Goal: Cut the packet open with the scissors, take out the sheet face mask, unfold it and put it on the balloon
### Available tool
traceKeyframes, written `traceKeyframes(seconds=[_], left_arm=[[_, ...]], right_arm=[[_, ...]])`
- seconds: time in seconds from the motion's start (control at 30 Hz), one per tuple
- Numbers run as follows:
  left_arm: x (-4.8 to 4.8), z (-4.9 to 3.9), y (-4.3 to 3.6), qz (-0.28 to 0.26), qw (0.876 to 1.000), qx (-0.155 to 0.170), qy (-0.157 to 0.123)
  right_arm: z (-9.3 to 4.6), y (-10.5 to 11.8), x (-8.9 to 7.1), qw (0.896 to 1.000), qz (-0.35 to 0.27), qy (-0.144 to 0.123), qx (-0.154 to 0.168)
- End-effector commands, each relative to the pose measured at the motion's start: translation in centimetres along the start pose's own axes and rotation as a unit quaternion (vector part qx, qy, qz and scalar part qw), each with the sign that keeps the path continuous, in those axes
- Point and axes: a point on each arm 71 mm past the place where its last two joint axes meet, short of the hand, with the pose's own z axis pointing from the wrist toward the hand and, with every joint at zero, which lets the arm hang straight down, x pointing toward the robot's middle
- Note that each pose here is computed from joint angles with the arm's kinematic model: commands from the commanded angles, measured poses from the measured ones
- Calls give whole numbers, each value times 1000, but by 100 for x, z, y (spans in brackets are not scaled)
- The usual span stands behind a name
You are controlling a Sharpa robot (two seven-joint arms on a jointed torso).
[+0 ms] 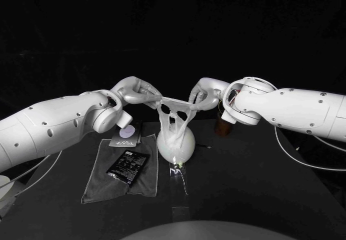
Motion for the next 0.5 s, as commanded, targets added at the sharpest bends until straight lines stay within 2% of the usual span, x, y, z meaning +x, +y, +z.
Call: traceKeyframes(seconds=[0.03, 0.17, 0.27, 0.4, 0.5], left_arm=[[-39, 47, -63, 13, 1000, 18, -5], [-92, 93, -124, 19, 1000, 22, -12], [-134, 105, -203, 19, 999, 29, -13], [-135, 59, -306, 6, 999, 39, -2], [-101, -16, -386, -3, 999, 47, 12]], right_arm=[[50, 32, -120, 999, -29, -30, -19], [100, 48, -246, 998, -39, -47, -20], [98, 78, -341, 997, -42, -55, -26], [21, 144, -423, 998, -33, -52, -34], [-88, 198, -440, 998, -20, -41, -42]])
